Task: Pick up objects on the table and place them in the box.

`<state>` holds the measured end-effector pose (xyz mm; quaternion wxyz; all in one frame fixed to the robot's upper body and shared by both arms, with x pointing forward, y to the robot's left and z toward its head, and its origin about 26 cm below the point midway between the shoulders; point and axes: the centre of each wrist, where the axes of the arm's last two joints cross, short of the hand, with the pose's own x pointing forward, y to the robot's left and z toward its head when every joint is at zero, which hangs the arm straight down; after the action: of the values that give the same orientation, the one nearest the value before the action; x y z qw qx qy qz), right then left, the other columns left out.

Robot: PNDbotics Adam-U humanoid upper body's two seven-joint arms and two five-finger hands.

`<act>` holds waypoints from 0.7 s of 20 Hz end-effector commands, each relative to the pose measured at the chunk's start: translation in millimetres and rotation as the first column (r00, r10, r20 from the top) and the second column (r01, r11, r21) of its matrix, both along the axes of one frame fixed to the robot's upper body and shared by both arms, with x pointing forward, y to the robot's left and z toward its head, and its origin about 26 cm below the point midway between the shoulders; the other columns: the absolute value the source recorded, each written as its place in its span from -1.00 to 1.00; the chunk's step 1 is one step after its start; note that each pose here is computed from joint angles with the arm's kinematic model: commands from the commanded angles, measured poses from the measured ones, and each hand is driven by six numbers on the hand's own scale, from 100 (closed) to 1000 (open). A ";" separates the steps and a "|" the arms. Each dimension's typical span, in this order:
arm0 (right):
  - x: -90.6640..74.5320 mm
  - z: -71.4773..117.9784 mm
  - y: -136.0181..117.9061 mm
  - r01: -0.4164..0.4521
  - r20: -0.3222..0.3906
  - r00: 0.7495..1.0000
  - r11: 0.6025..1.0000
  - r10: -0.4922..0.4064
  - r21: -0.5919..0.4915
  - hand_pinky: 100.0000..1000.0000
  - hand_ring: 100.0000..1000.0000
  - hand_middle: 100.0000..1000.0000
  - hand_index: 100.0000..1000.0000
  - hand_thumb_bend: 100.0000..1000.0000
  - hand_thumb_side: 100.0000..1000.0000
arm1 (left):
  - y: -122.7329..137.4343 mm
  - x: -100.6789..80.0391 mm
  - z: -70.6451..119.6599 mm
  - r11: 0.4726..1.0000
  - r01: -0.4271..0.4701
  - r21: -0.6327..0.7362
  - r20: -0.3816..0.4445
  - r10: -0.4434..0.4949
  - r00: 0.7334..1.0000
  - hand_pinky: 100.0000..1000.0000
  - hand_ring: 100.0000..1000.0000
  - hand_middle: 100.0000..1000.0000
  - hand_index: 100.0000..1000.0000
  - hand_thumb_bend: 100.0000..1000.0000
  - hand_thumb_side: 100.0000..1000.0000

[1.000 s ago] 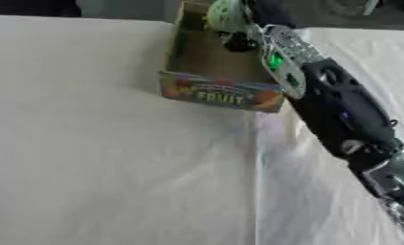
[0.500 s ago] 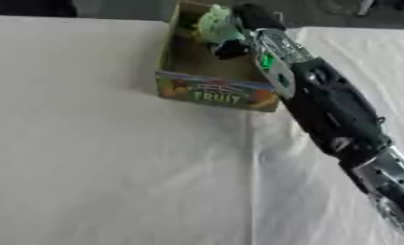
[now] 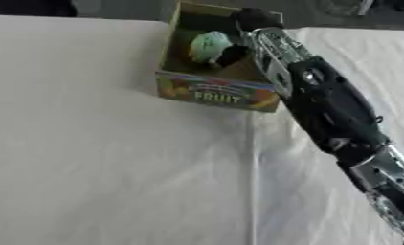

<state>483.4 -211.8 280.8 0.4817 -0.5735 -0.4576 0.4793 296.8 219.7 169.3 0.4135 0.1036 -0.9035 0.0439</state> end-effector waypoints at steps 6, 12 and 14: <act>-20.7 45.4 -0.4 -0.040 0.189 0.982 0.996 0.025 0.081 0.81 0.93 0.68 0.92 0.06 0.37 | -0.5 -1.9 5.9 1.000 0.006 0.003 0.020 -0.006 1.000 -0.58 0.17 0.41 0.47 -1.00 0.44; -76.2 80.1 -4.1 -0.149 0.417 0.905 0.981 0.085 0.124 0.81 0.92 0.62 0.89 -0.44 0.66 | 0.7 -2.1 5.4 1.000 -0.003 0.002 0.020 0.003 1.000 -0.58 0.17 0.41 0.47 -1.00 0.44; -98.8 86.9 -6.1 -0.196 0.474 0.874 0.971 0.111 0.134 0.81 0.90 0.58 0.87 -0.52 0.72 | 0.9 -2.0 5.6 1.000 -0.005 0.002 0.022 0.005 1.000 -0.57 0.17 0.41 0.47 -1.00 0.44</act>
<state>404.3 -214.2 342.9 0.3989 -0.5795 -0.6193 0.3487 296.7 219.8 169.0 0.4145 0.1047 -0.9029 0.0453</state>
